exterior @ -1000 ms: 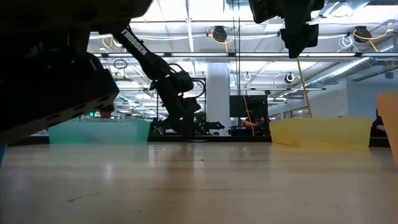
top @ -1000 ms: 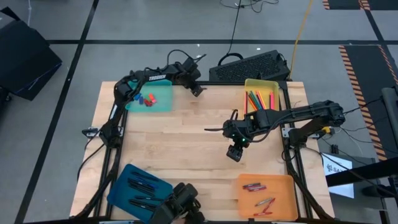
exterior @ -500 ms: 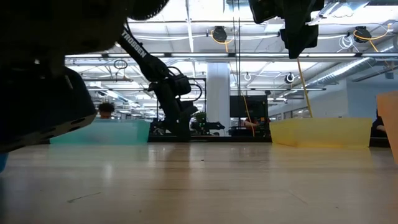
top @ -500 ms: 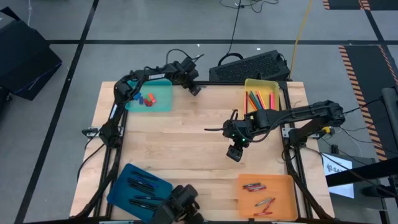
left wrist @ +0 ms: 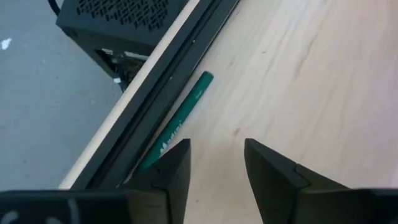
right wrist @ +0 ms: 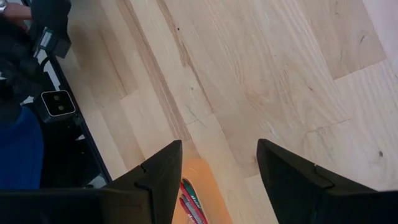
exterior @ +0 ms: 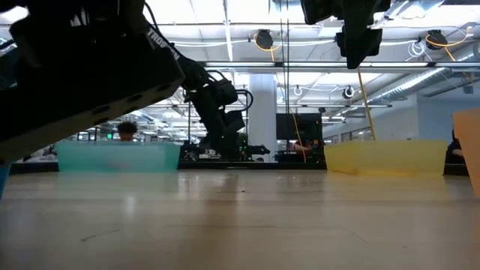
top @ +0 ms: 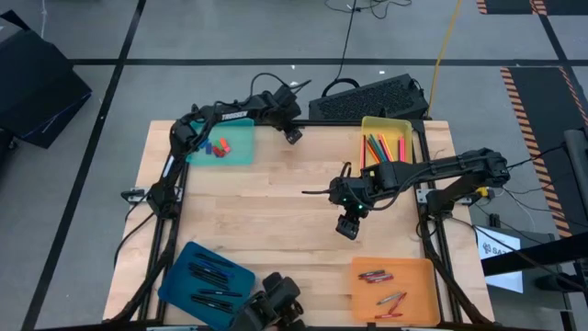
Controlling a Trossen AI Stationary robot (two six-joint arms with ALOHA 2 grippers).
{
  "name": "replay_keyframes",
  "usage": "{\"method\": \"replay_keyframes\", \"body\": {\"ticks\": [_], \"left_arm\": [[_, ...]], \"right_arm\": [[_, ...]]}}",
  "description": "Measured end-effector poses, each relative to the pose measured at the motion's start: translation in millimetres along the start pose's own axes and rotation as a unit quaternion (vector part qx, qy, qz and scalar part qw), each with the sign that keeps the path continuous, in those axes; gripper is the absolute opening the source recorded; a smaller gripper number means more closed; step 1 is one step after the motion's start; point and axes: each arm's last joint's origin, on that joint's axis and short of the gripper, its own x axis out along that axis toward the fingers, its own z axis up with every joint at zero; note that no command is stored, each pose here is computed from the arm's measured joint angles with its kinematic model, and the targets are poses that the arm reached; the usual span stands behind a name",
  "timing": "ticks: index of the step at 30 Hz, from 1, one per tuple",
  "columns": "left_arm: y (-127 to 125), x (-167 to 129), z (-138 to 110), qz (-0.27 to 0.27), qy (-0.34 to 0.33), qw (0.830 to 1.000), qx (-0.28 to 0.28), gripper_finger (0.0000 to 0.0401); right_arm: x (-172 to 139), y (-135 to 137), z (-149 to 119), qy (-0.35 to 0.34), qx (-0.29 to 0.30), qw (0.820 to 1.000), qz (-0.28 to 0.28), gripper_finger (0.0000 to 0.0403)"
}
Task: Sort crayons/erasers/pens/pencils in bins
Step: Put the green crayon into the orange bin
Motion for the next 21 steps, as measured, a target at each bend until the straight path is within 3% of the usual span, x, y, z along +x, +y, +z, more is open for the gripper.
{"method": "replay_keyframes", "body": {"ticks": [7,14,21], "left_arm": [[13.3,2.3,-2.1,-0.041,-0.014,0.999,0.028,0.0189],[12.1,4.2,-1.1,-0.072,-0.043,0.989,0.121,0.0222],[16.2,4.3,-4.4,-0.028,-0.022,0.977,0.209,0.0208]], "right_arm": [[-0.1,0.0,0.0,0.000,-0.003,1.000,0.000,0.0201],[0.5,1.7,-1.4,0.002,0.008,1.000,0.001,0.0201],[2.9,9.8,-7.9,0.009,0.013,1.000,0.004,0.0201]]}}
